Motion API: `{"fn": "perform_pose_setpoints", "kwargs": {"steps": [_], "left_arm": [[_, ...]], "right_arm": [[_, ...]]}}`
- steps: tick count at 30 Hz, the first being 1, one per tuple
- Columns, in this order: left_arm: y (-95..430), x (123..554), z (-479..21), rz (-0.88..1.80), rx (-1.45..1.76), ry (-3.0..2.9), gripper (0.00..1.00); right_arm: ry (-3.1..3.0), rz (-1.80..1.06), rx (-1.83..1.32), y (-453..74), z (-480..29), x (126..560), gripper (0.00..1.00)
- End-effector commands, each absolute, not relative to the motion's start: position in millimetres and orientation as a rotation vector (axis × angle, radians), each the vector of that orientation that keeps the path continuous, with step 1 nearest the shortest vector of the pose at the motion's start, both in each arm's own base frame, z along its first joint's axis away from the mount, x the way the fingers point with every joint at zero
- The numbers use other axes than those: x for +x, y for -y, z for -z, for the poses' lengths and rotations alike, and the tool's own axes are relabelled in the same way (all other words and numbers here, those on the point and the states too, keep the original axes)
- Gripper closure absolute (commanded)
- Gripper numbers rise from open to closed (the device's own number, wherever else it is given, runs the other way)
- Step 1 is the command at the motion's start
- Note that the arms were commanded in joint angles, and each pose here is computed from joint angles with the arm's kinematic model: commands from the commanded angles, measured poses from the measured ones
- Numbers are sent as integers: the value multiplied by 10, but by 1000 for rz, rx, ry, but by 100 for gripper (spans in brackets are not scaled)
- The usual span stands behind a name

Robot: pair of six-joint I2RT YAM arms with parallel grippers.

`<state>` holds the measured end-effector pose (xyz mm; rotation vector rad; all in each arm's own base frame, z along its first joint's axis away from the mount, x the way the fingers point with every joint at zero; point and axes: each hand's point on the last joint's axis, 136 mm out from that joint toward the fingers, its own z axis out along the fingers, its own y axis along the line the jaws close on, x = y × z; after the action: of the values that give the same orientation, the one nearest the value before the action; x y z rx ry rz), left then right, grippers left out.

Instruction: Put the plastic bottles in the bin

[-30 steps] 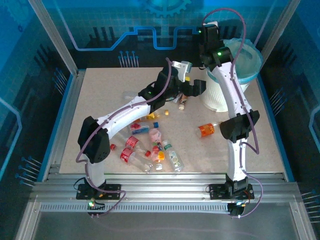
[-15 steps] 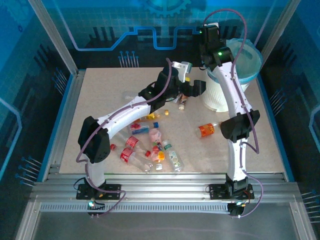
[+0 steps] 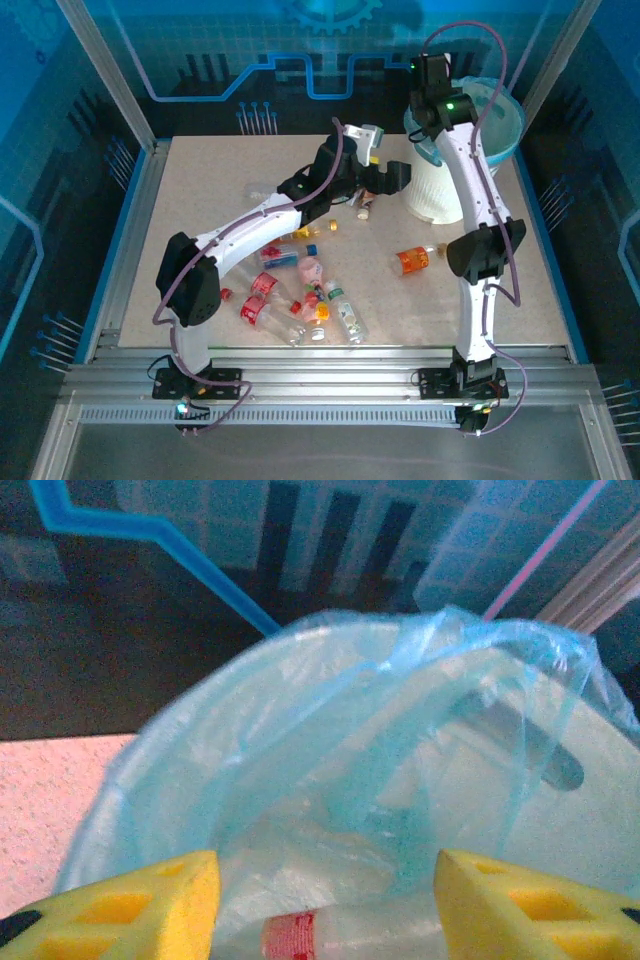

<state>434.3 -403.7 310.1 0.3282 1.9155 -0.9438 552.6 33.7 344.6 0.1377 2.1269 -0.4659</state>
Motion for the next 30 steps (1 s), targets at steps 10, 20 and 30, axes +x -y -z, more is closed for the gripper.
{"fn": "perform_pose_setpoints", "kwargs": {"steps": [10,20,30], "left_arm": [[3913,4345,-3208,884,303,-1925,3],[3340,3964,-3295,737,245,-2015,3],[2246,3146,-2871,513,7,-2252,3]], "right_arm": [[-2115,319,183,-348,-3692,5345,39],[-2060,115,161,-719,-4043,4892,36],[-2051,-114,-16,-1529,-4032,4299,35]]}}
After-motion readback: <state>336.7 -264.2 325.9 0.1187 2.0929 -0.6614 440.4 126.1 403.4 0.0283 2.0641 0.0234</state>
